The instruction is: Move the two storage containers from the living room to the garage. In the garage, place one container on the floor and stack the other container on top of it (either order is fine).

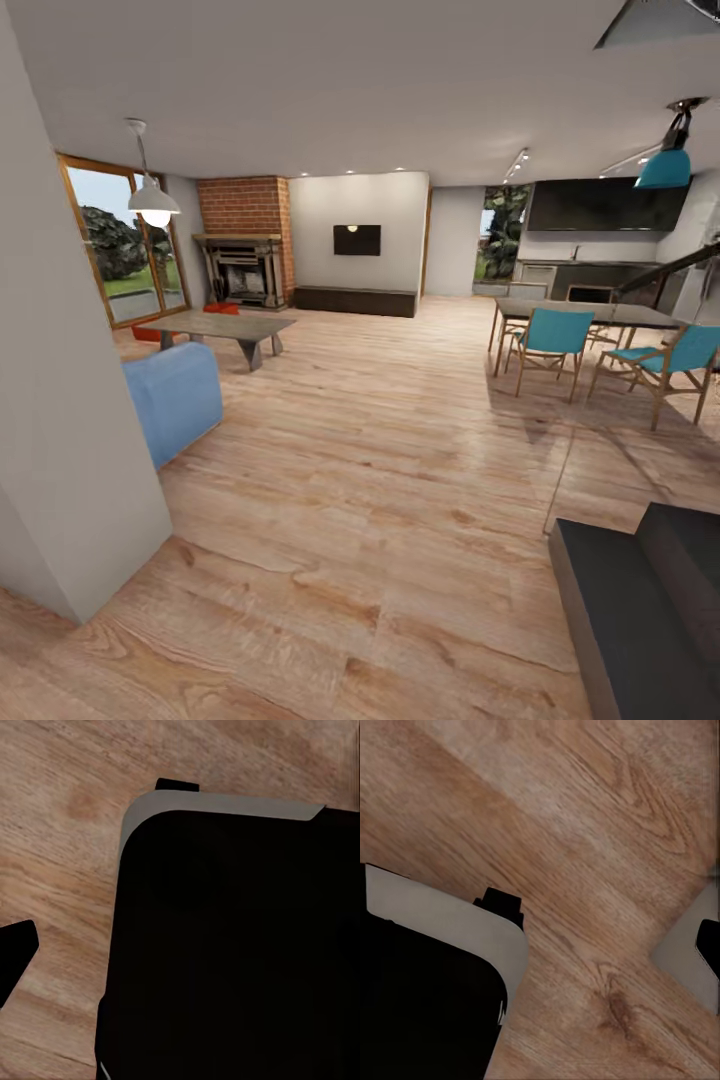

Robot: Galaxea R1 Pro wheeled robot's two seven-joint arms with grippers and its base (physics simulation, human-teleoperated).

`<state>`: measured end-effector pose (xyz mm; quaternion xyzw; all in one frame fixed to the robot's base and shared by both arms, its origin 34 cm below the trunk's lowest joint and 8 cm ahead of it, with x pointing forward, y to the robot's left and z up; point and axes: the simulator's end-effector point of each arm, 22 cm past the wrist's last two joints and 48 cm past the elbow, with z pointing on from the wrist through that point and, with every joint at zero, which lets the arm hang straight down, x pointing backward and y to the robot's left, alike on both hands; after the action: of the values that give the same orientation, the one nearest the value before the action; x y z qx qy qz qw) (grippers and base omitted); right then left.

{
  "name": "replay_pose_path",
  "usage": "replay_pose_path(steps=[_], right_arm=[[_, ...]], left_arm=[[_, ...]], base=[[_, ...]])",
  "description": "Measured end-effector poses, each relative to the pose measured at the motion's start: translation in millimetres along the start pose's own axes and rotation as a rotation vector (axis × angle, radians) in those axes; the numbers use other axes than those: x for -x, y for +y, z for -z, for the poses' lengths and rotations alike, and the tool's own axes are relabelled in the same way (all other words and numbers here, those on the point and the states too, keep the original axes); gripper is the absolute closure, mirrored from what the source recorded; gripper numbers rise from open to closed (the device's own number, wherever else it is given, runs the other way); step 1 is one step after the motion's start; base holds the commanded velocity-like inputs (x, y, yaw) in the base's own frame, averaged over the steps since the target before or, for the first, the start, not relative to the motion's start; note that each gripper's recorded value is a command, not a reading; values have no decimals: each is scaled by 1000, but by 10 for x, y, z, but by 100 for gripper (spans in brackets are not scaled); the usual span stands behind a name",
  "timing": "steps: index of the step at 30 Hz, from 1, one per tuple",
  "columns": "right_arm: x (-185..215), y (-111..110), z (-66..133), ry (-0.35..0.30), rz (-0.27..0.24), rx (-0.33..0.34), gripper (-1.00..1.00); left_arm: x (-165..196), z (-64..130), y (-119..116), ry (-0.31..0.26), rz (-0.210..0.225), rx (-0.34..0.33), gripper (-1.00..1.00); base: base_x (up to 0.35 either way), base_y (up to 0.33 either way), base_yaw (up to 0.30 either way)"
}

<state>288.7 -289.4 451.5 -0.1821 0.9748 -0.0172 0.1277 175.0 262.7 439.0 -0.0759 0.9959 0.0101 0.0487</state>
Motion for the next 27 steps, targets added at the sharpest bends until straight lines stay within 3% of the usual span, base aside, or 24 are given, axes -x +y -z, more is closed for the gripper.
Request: replay_pose_path(steps=[9,27], right_arm=[[0,6,0,0,1,1,-100],[-5,-12,1,1,9,-1,-100]], left_arm=[[-2,0,0,0,0,0,-100],[-2,0,1,0,0,0,-100]], base=[[324,0,-197],[324,0,-10]])
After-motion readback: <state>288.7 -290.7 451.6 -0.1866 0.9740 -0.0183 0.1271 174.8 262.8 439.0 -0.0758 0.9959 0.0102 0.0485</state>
